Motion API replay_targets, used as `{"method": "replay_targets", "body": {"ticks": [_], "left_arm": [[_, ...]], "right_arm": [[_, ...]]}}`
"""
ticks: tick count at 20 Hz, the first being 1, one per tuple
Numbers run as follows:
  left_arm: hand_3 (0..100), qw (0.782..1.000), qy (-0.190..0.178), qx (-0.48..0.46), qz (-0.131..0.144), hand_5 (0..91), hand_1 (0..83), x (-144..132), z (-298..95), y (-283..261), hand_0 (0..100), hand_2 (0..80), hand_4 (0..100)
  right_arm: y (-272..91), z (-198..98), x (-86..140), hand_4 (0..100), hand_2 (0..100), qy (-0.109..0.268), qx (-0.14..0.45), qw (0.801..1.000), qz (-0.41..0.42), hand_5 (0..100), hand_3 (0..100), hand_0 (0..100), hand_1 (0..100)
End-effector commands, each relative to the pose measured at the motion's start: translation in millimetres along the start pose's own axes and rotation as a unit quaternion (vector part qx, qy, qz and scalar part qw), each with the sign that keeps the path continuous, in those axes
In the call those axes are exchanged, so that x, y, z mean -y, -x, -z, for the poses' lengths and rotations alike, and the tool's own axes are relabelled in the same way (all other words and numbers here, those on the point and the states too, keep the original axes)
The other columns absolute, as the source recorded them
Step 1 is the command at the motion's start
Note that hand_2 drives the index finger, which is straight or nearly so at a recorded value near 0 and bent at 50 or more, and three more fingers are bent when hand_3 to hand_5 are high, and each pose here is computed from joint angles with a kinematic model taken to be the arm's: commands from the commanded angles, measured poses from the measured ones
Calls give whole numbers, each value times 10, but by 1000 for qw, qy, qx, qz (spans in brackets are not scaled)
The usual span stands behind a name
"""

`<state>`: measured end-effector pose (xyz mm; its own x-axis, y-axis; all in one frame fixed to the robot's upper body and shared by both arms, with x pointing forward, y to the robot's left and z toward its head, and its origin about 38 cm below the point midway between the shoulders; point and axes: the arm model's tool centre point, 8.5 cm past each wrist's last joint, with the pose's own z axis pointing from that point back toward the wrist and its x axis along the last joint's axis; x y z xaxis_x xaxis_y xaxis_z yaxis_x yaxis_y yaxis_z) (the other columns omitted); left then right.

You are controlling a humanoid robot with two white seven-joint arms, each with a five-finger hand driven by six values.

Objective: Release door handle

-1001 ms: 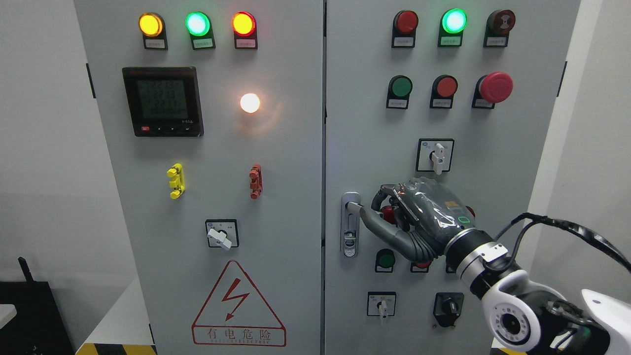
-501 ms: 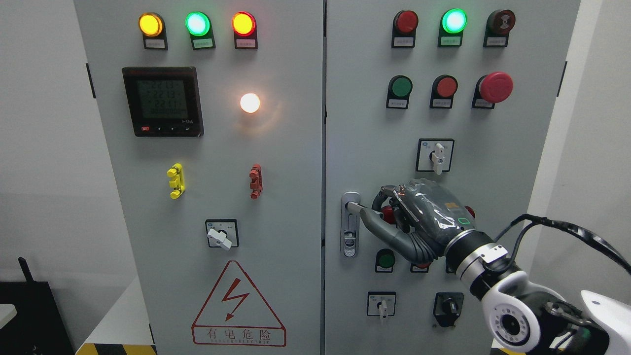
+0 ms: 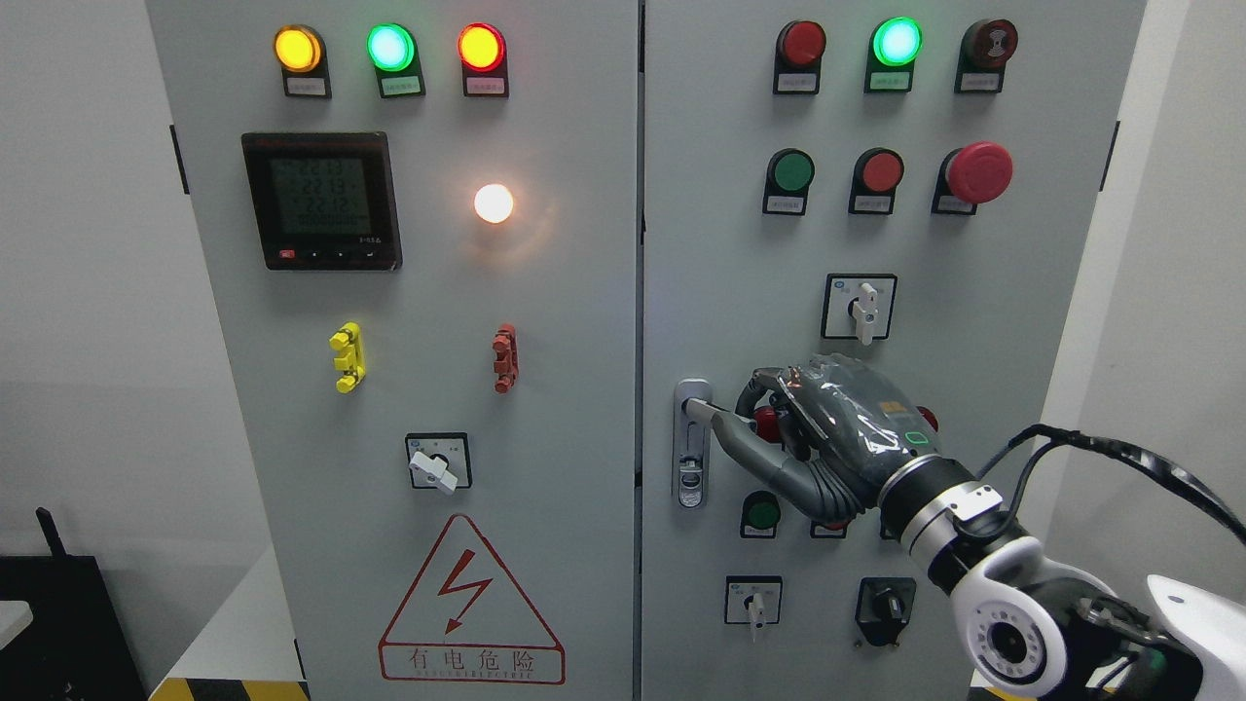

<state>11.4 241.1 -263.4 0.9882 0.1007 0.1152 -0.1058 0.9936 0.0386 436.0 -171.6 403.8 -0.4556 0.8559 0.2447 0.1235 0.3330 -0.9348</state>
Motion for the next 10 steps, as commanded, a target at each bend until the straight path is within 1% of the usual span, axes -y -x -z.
{"method": "replay_targets", "body": {"ticks": [1,10], "left_arm": [[0,1000,1,0,-1,0,389,0,-6,93,120,0,0],[0,1000,1,0,-1,0,389,0,-6,93,120,0,0]], "right_arm": [[6,-4,-5,1000,491,0,-1,1000,2,1000,1000,426,0],[1,-5,2,1000,498,1,0,1000,2,1000,1000,428,2]]}}
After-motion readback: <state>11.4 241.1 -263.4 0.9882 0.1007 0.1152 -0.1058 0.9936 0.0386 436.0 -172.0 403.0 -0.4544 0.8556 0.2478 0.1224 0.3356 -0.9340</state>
